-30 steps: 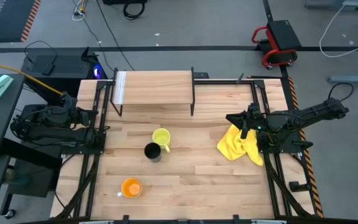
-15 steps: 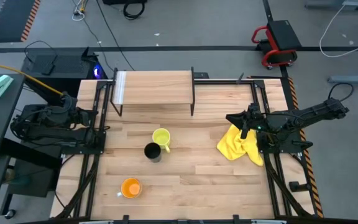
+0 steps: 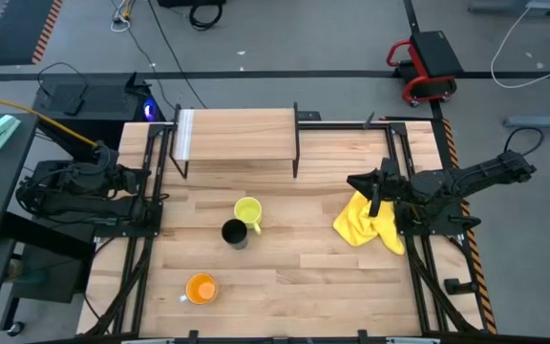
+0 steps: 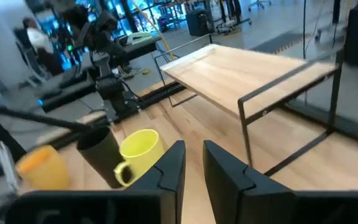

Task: Stack small to large cups/mugs on shelf
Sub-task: Put the black cup on the shelf

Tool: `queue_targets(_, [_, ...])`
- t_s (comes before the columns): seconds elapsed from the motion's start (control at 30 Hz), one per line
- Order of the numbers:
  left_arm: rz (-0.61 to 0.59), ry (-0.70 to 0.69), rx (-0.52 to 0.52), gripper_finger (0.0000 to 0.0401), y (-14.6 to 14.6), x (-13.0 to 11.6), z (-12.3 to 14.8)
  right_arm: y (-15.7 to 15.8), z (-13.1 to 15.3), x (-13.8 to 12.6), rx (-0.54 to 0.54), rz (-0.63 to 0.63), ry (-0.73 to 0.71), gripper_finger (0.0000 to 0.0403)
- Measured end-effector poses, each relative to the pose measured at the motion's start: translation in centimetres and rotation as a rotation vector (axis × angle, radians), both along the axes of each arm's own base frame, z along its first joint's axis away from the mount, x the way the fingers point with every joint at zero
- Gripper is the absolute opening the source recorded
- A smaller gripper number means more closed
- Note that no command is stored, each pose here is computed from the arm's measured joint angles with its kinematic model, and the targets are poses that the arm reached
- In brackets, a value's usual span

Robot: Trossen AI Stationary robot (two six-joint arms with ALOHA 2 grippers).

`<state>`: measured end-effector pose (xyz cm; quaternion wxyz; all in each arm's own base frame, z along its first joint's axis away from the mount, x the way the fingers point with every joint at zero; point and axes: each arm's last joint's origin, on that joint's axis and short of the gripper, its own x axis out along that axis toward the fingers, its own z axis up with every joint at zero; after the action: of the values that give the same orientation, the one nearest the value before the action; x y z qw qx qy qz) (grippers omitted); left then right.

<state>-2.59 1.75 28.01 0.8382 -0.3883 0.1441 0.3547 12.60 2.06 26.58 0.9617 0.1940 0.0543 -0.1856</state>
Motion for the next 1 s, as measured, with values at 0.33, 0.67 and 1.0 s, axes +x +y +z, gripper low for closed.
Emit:
queue_targets(0.33, [0.0, 0.0, 0.0, 0.0107, 0.0, 0.0, 0.0, 0.0, 0.01, 0.0, 0.412, -0.079, -0.151, 0.0063])
queue_targets(0.67, [0.0, 0.0, 0.0, 0.0107, 0.0, 0.0, 0.0, 0.0, 0.01, 0.0, 0.456, -0.088, -0.167, 0.0063])
queue_targets(1.0, [0.0, 0.0, 0.0, 0.0107, 0.0, 0.0, 0.0, -0.06, 0.0, 0.03, 0.463, -0.082, -0.165, 0.0063])
